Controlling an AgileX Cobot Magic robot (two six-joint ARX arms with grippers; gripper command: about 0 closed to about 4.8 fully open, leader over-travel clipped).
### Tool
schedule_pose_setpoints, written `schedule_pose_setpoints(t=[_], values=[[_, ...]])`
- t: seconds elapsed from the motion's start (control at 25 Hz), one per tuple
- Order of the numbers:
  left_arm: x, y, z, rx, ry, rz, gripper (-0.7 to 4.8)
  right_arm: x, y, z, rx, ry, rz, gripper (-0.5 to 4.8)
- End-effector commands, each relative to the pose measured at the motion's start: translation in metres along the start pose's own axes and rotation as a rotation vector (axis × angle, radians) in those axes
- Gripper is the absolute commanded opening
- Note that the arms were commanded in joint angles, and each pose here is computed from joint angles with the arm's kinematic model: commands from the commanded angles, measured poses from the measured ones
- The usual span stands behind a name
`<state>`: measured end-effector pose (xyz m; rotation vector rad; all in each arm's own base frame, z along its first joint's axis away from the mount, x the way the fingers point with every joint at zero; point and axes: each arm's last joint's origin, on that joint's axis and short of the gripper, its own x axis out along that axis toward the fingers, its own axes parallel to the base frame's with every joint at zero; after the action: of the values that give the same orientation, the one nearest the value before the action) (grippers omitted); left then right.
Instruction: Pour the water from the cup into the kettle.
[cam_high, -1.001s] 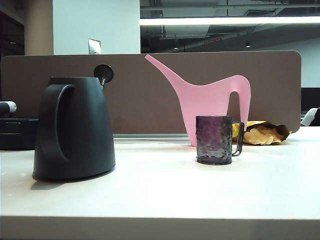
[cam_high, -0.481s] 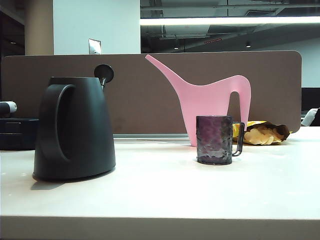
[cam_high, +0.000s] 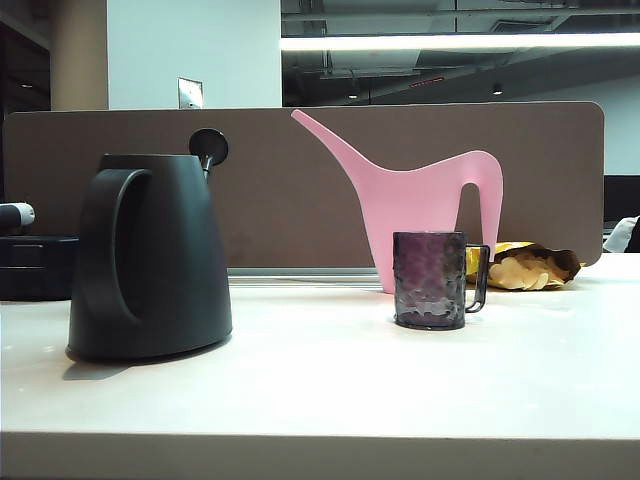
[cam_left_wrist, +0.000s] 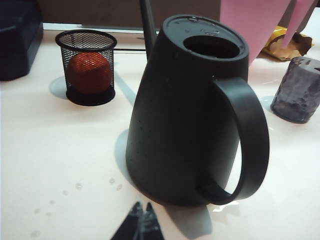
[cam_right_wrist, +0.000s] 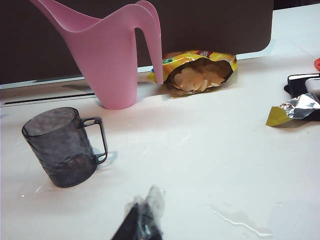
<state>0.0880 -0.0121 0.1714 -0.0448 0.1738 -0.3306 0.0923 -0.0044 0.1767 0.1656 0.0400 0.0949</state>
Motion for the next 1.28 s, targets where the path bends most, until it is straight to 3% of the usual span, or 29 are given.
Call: schedule_pose_setpoints(t=[0.04, 0.52, 0.64, 0.84, 1.28], values=[[0.000, 0.000, 0.001, 0.028, -0.013, 0.002, -0.05, 0.003, -0.002, -0.006, -0.006, -0.022, -0.002, -0.06], [0.004, 0.002, -0.010, 0.029, 0.018, 0.025, -0.05, 0.006, 0.003, -0.017, -0.067, 0.011, -0.034, -0.06], [0.005, 0.003, -0.007, 0.043, -0.016, 0.038, -0.05, 0.006, 0.004, -0.017, -0.067, 0.011, -0.033, -0.06], [0.008, 0.004, -0.003, 0.080, -0.155, 0.046, -0.05, 0.006, 0.004, -0.017, -0.087, 0.013, -0.033, -0.06], [0.008, 0.005, -0.005, 0.089, -0.148, 0.066, -0.05, 0.006, 0.003, -0.019, -0.085, 0.037, -0.036, -0.05]])
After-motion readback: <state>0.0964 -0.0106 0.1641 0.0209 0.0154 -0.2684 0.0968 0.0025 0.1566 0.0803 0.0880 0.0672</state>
